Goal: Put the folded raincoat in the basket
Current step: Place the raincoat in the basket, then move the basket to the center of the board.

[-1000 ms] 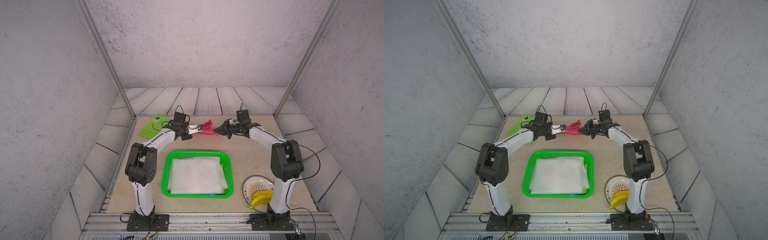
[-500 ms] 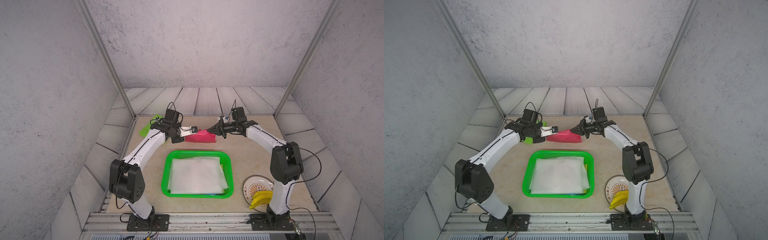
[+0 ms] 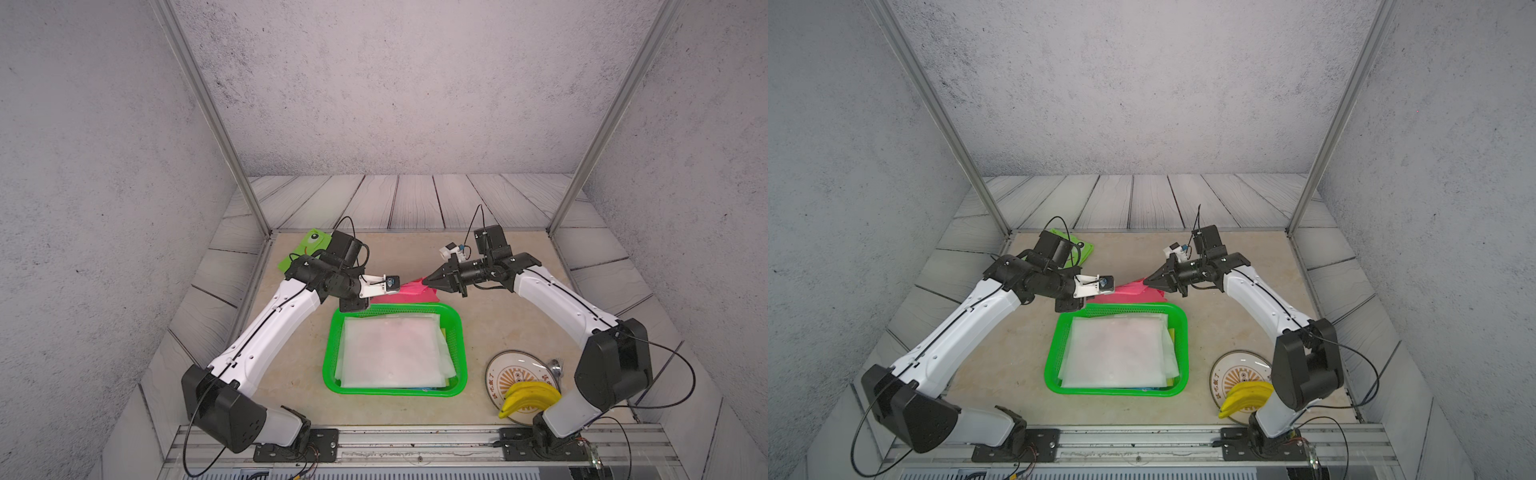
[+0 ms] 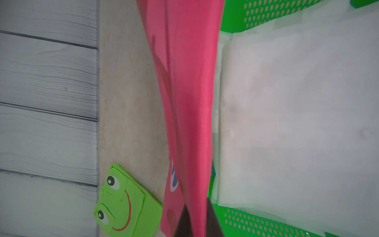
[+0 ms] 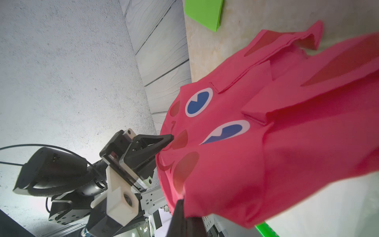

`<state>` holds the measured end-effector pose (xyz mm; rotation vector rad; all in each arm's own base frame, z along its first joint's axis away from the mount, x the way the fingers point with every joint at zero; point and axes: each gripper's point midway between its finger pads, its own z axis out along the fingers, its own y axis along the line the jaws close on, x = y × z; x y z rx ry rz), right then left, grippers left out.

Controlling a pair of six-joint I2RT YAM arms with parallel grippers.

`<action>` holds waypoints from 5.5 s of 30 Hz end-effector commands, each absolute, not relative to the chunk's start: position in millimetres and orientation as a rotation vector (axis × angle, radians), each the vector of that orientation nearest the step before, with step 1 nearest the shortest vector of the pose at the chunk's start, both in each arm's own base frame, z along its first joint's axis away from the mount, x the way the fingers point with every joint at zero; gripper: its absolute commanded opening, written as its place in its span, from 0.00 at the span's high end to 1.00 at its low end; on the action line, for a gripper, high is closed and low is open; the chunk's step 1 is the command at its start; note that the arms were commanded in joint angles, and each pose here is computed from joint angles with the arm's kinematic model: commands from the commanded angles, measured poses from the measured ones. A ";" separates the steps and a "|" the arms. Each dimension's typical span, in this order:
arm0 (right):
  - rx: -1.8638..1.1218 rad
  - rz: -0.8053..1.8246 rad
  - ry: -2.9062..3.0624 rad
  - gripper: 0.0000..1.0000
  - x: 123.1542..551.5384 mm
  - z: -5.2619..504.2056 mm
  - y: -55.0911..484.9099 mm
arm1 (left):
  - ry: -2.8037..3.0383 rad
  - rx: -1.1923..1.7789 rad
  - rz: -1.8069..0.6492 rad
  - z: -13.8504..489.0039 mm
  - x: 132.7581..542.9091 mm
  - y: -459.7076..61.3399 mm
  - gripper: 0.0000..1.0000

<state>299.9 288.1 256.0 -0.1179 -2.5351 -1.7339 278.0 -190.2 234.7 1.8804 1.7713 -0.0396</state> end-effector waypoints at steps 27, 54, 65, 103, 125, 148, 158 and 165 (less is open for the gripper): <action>-0.221 -1.334 -2.665 1.00 181.3 133.4 235.6 | 2.145 2.149 -0.869 168.0 86.9 -176.3 0.60; 0.187 -0.942 -2.691 0.90 136.5 100.9 243.4 | 2.125 1.593 -0.530 170.2 251.4 -229.3 0.53; 0.473 -1.059 -2.731 0.55 138.2 173.4 246.7 | 2.183 1.705 -0.448 93.0 253.4 -215.3 0.53; 0.790 -0.857 -2.918 0.71 159.8 90.6 287.4 | 2.489 0.734 -0.358 154.7 337.7 -97.9 0.46; 1.206 -0.892 -2.783 0.65 155.4 65.5 396.8 | 2.634 0.603 -0.587 119.8 326.6 -87.9 0.46; 0.410 0.065 -3.434 0.39 211.8 169.7 184.3 | 2.605 1.177 -0.718 95.1 233.2 -147.5 0.46; 0.090 0.189 -3.317 0.25 199.1 132.5 97.1 | 2.618 1.114 -0.622 98.1 261.9 -141.6 0.46; 0.145 -0.082 -3.256 0.48 222.4 105.4 139.8 | 2.595 0.958 -0.572 121.7 292.4 -118.9 0.45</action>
